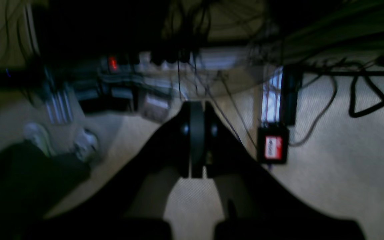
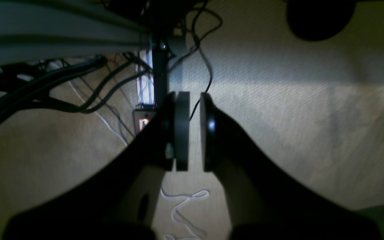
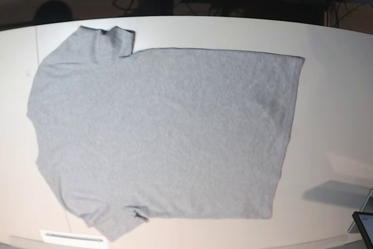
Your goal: Fold the T-shirt properly
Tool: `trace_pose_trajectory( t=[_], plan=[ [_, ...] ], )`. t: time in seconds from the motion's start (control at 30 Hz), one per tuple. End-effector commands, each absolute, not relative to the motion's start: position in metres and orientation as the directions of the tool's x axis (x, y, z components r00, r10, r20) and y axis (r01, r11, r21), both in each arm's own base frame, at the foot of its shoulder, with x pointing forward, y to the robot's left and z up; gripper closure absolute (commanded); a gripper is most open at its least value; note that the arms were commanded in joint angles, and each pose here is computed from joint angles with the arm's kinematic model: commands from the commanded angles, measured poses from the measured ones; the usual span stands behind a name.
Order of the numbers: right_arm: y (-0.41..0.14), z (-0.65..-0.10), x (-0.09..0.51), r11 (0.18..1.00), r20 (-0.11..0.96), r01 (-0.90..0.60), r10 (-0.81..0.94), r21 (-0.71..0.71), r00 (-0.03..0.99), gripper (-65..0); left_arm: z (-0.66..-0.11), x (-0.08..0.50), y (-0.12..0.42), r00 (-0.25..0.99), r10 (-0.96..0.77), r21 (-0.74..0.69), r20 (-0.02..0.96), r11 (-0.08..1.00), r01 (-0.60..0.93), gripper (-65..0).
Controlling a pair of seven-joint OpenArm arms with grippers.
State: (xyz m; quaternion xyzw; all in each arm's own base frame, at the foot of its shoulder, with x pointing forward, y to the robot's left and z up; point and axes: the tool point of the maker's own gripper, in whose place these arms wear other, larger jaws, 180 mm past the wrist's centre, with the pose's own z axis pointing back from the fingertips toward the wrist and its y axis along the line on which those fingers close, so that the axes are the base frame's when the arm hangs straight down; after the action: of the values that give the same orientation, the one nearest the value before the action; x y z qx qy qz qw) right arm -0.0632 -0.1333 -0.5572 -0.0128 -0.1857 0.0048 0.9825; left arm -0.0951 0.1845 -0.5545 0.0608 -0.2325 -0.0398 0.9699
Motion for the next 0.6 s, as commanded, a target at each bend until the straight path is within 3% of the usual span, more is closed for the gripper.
trace_pose_trajectory(
  t=[0.0, 0.13, 0.3, 0.57],
  plan=[
    [-0.144, -0.548, -0.062, 0.998, 0.387, 0.010, 0.012, -0.054, 0.922, -6.4, -0.548, -0.104, 0.186, 0.884, -0.109, 0.141, 0.454, 0.989, 0.050, 0.0],
    [-0.170, -0.523, -0.060, 0.993, 0.431, 0.048, 0.004, -0.111, 0.903, -6.4, -0.529, -0.109, 0.218, 0.854, -0.103, 0.217, 0.510, 0.976, -0.012, 0.0],
    [-0.204, -0.489, -0.041, 0.978, 0.506, 0.092, 0.016, -0.188, 0.862, -6.4, -0.486, -0.092, 0.261, 0.719, -0.166, 0.327, 0.675, 0.941, -0.091, 0.0],
    [-0.246, -0.458, 0.001, 0.949, 0.610, 0.157, 0.045, -0.273, 0.791, -6.4, -0.441, -0.065, 0.262, 0.494, -0.272, 0.353, 0.826, 0.932, -0.078, 0.0]
  ],
)
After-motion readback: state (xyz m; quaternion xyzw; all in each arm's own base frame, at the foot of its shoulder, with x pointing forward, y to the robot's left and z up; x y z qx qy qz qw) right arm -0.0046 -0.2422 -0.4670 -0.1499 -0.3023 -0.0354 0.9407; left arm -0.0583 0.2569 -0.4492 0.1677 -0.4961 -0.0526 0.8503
